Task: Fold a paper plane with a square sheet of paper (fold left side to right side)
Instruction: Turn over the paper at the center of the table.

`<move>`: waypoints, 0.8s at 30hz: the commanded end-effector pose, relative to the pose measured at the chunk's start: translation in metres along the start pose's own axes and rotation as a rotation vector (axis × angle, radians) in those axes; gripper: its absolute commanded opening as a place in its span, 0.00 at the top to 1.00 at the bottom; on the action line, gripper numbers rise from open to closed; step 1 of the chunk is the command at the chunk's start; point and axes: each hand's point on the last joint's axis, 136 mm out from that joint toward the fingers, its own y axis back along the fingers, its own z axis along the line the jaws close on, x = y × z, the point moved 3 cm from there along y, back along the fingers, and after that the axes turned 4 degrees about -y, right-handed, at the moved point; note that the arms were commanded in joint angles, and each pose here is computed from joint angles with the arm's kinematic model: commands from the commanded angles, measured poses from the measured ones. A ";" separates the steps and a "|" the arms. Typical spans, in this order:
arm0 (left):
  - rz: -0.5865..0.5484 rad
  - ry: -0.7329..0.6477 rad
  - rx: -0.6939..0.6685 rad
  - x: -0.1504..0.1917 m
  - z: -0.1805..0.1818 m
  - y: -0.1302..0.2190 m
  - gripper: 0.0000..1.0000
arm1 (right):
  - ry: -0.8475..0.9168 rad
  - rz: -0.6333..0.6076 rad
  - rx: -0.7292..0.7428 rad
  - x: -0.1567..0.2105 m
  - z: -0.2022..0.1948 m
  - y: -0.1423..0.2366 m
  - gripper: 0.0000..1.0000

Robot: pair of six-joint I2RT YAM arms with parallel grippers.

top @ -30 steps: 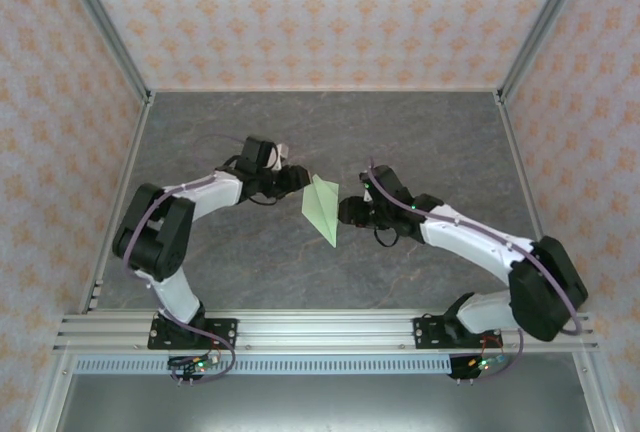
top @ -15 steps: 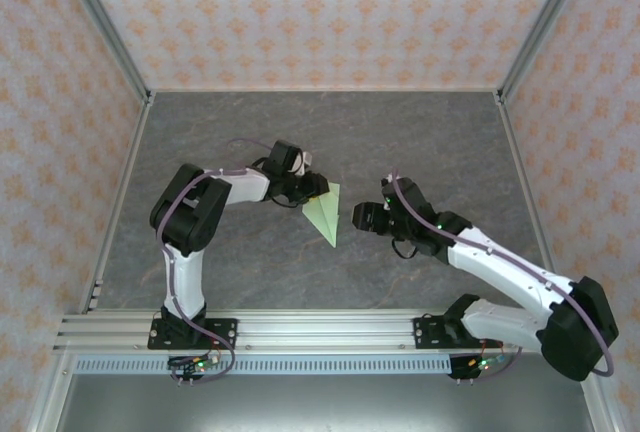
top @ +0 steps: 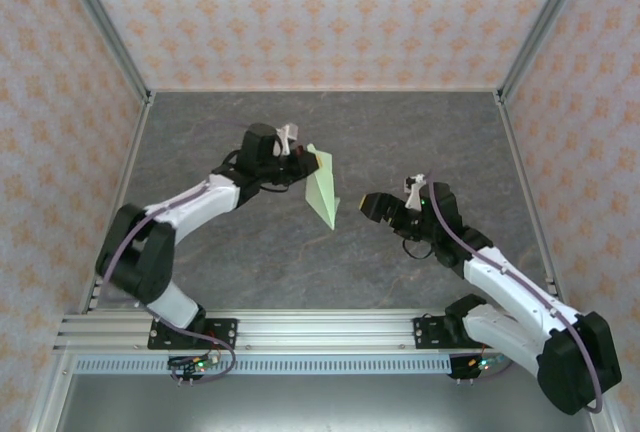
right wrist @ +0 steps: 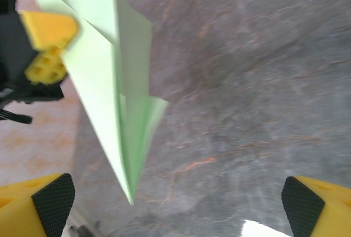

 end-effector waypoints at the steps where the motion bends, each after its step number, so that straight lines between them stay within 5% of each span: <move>1: -0.098 0.026 0.027 -0.011 -0.011 0.021 0.97 | 0.018 0.042 -0.305 -0.004 0.055 0.004 0.00; 7: -0.167 0.046 0.130 -0.017 -0.041 0.050 0.97 | 0.075 0.088 -0.459 0.004 0.091 0.004 0.00; 17: -0.170 0.056 0.252 -0.017 -0.073 0.069 0.97 | 0.027 0.172 -0.510 0.012 0.116 -0.034 0.01; 24: -0.129 0.061 0.283 -0.008 -0.080 0.058 0.97 | 0.026 0.187 -0.576 0.010 0.136 -0.031 0.30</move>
